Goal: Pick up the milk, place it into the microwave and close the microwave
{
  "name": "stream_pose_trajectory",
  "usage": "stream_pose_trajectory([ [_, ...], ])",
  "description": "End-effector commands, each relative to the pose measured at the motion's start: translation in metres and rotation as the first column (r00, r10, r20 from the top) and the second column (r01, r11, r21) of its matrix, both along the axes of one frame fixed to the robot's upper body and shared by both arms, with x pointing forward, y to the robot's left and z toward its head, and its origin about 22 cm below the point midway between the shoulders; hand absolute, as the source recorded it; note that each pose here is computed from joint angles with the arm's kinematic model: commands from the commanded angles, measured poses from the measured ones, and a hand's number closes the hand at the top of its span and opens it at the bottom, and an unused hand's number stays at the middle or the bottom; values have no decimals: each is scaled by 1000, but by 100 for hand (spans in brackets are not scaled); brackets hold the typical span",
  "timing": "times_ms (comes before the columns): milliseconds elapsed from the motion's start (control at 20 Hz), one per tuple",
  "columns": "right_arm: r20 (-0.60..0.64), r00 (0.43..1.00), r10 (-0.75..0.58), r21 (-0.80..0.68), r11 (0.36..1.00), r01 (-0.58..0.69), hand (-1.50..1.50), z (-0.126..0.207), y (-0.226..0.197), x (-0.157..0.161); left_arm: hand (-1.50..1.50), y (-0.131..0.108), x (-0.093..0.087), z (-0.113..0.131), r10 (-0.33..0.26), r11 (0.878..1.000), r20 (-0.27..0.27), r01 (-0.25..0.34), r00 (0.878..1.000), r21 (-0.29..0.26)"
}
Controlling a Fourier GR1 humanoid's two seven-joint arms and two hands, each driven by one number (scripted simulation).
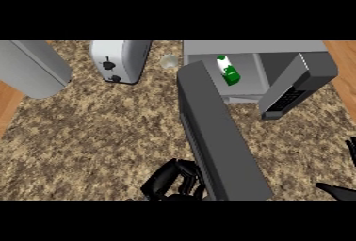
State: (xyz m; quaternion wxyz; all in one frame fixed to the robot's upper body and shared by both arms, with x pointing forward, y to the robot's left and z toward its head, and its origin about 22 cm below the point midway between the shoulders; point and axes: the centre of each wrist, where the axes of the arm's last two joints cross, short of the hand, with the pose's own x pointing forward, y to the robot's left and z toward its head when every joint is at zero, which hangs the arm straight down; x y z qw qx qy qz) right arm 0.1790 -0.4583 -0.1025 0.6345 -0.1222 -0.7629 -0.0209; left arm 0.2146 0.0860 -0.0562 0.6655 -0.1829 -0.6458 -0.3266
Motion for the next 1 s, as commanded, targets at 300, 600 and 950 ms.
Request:
stream_pose_trajectory([
  [300, 175, 971, 164, 49, 983, -175, -150, 21, -8, 17, 150, -40, 10, -16, -172, 981, 15, 170, 985, 91],
  [600, 199, 948, 247, 84, 960, -268, -150, 31, 7, 38, 150, -59, -1, -8, -136, 990, 86, 139, 987, -20],
  [950, 227, 924, 307, 53, 944, -326, -150, 50, 19, 59, -150, -72, 14, 12, -35, 998, 113, 42, 993, -54],
])
